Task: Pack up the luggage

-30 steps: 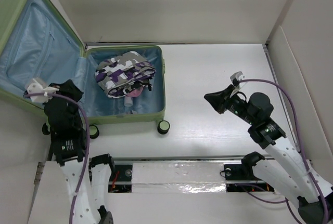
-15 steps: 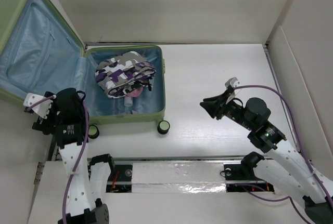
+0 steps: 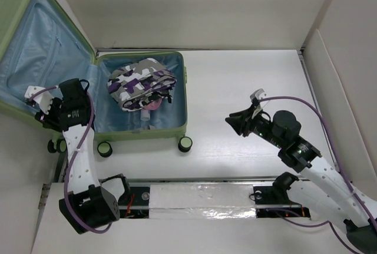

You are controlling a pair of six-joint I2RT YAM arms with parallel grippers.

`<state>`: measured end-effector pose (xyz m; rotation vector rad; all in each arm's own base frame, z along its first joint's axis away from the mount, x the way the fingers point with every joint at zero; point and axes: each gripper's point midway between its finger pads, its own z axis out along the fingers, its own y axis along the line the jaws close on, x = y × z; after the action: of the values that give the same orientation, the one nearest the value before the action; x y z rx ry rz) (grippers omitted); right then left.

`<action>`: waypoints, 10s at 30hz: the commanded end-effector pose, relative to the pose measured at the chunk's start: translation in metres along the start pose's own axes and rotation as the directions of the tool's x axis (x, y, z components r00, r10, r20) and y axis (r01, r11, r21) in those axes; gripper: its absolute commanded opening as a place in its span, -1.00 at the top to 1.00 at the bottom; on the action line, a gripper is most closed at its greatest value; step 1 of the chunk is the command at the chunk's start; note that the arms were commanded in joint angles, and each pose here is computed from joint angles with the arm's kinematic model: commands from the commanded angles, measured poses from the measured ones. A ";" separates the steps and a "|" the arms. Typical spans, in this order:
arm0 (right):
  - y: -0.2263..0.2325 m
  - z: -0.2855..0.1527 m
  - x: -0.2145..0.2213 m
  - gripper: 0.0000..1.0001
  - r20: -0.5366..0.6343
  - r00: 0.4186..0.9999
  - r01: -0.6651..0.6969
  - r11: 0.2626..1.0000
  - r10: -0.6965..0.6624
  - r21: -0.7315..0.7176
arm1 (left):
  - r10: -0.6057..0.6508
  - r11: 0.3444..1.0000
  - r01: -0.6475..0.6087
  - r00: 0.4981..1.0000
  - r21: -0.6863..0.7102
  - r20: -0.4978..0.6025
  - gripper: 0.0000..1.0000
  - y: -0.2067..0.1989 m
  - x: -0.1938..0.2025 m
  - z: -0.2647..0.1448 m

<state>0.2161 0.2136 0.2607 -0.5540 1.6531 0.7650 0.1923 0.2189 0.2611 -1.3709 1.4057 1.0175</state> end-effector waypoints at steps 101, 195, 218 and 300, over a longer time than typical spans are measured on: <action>-0.047 0.063 -0.028 0.41 0.000 1.000 -0.003 0.940 0.003 0.341 | 0.265 0.461 0.389 0.797 0.797 -0.542 -0.10 -0.183 0.141 -0.163; -0.139 0.168 -0.095 -0.49 -0.117 0.992 -0.022 0.981 0.045 0.191 | 0.205 0.089 0.535 0.816 0.840 -0.541 -0.05 -0.134 0.159 -0.262; -0.171 -0.057 -0.028 0.03 0.169 0.977 -0.206 0.768 0.129 0.606 | 0.284 -0.218 0.537 0.834 0.815 -0.473 -0.18 -0.175 0.122 -0.397; -0.276 0.122 -0.042 -0.86 -0.008 0.913 -0.390 0.878 0.408 0.279 | 0.169 -0.157 0.665 0.747 0.730 -0.643 -0.72 -0.304 0.091 -0.312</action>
<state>0.5453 0.0293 0.1523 0.2522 2.0716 0.4700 0.4811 -0.0735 0.2235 -0.7045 1.4942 -0.9174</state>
